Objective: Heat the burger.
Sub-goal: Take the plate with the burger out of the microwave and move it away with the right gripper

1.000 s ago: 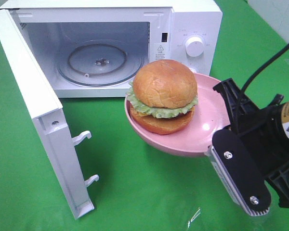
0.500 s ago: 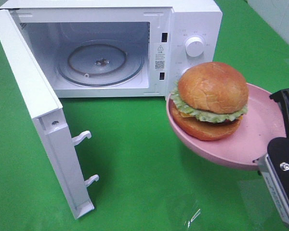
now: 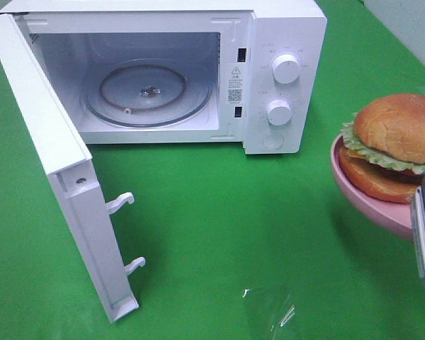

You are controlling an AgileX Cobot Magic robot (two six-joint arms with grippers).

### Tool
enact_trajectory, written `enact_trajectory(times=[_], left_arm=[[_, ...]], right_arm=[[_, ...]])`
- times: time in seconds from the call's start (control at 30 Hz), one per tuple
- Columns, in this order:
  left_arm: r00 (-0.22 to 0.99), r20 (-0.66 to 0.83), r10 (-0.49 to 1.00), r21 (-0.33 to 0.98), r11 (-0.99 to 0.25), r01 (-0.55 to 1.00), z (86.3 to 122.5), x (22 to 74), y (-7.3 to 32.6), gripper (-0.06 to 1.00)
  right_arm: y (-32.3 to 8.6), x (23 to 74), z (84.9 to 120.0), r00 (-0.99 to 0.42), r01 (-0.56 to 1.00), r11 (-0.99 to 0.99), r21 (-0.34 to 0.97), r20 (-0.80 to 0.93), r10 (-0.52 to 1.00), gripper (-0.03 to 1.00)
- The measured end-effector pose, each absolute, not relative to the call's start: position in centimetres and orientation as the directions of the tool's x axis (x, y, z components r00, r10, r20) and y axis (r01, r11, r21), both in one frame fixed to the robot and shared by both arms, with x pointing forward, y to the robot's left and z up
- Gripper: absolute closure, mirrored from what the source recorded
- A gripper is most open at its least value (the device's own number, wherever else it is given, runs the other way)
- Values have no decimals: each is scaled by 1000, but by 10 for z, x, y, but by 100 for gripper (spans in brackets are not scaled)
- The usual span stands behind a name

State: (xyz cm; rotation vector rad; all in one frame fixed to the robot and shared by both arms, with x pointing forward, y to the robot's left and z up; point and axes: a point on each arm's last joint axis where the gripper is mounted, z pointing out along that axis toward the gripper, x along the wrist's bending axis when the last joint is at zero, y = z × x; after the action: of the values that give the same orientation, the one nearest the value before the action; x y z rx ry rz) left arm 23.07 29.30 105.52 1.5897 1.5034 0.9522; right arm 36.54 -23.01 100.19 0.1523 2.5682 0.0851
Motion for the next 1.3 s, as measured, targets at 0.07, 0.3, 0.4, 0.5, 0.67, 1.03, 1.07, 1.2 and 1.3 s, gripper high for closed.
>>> enact_trajectory(times=[0.07, 0.3, 0.4, 0.5, 0.67, 1.03, 1.07, 1.2, 1.3], left_arm=[[39, 27, 999, 891, -42, 452, 1055, 231, 293, -3], [39, 27, 999, 891, -42, 452, 1055, 231, 293, -3], [39, 27, 999, 891, -42, 452, 1055, 231, 293, -3], [39, 27, 999, 891, -42, 452, 1055, 231, 293, -3], [39, 27, 999, 891, -42, 452, 1055, 231, 293, -3], [39, 27, 999, 891, -42, 452, 1055, 231, 293, -3], [39, 27, 999, 891, -42, 452, 1055, 231, 293, -3], [39, 27, 999, 891, -42, 452, 1055, 231, 293, -3], [39, 27, 999, 891, -42, 452, 1055, 231, 293, -3]], right_arm=[[-232, 365, 1002, -831, 146, 984, 99, -527, 177, 90], [-241, 365, 1002, -758, 372, 919, 135, -527, 384, 90], [-247, 363, 1003, -693, 492, 855, 164, -521, 499, 90], [-250, 362, 1002, -655, 559, 813, 165, -514, 554, 90], [-254, 359, 1002, -588, 649, 740, 179, -500, 636, 90], [-250, 373, 991, -497, 730, 665, 158, -545, 675, 90], [-248, 377, 987, -475, 749, 643, 161, -546, 690, 90], [-241, 384, 977, -443, 780, 603, 170, -531, 723, 90], [-236, 389, 968, -442, 791, 591, 160, -520, 731, 90]])
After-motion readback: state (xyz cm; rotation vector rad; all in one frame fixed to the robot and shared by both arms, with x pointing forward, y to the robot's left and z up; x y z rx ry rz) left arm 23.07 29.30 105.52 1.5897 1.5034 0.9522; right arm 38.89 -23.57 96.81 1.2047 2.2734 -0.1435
